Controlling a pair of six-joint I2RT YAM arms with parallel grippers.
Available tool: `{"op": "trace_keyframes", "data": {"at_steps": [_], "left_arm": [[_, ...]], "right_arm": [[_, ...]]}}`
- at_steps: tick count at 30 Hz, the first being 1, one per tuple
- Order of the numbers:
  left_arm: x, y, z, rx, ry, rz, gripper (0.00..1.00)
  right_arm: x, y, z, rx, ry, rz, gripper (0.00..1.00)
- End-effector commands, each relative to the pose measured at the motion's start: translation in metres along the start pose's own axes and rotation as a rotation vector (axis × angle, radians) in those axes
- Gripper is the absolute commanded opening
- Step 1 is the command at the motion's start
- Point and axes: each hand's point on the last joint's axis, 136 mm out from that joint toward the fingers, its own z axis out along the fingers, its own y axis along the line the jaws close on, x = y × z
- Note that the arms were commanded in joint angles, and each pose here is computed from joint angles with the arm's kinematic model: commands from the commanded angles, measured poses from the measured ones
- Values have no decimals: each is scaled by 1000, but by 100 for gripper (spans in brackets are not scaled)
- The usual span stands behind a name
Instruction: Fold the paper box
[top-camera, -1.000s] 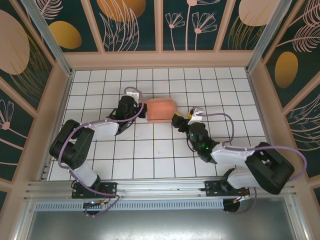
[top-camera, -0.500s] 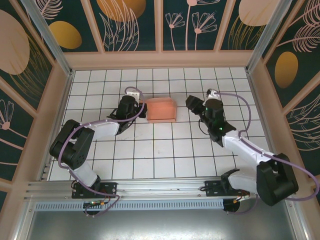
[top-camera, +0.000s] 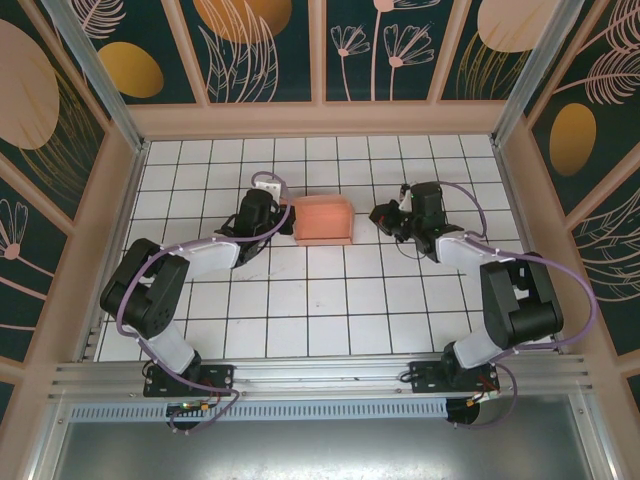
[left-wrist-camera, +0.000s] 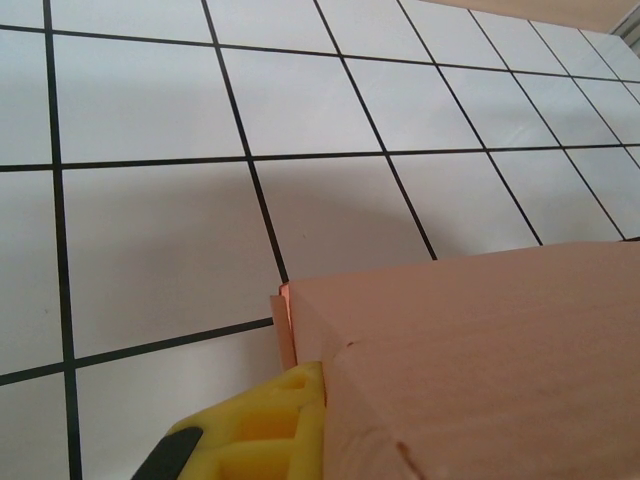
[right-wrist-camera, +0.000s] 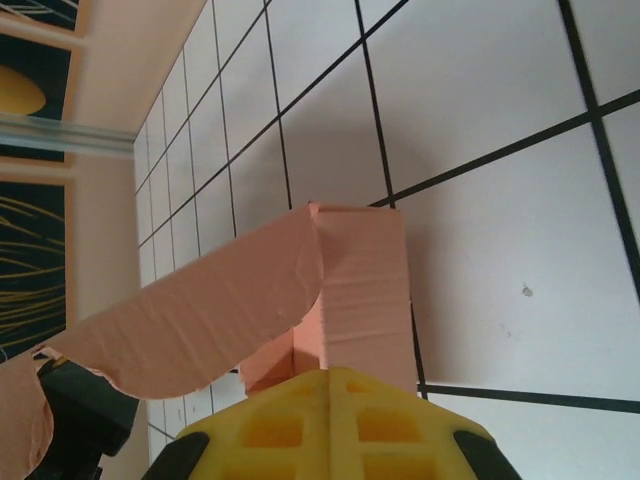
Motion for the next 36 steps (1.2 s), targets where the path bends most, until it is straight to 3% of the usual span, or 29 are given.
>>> {"op": "trace_keyframes", "data": {"at_steps": [1,8,11,16,21,24,29,36], "left_arm": [[5,3,4,-29,28,30,2],[5,7,3,-58,36,35,2],[6,9,3,-71,49,34,2],[5,11,1,-95,66,45,2],[1,10,-2,-99,69,51,2],[1,10,-2,-99,72,53,3],[1,10,-2,-100,75,57,3],[3,10,-2,-101,80,59,3]], "right_arm": [[-16,28,-3,-76,-20,-27,2],[-26,28,-19,-33,-102,-109,18],[-21,39,-31,-45,-139,-335,33],[-20,46,-48,88,-207,-706,45],[-9,71,-50,102,-180,-985,58],[-10,78,-43,142,-155,-1096,61],[-4,76,-17,190,-6,-1199,61],[-9,71,11,226,93,-1232,59]]}}
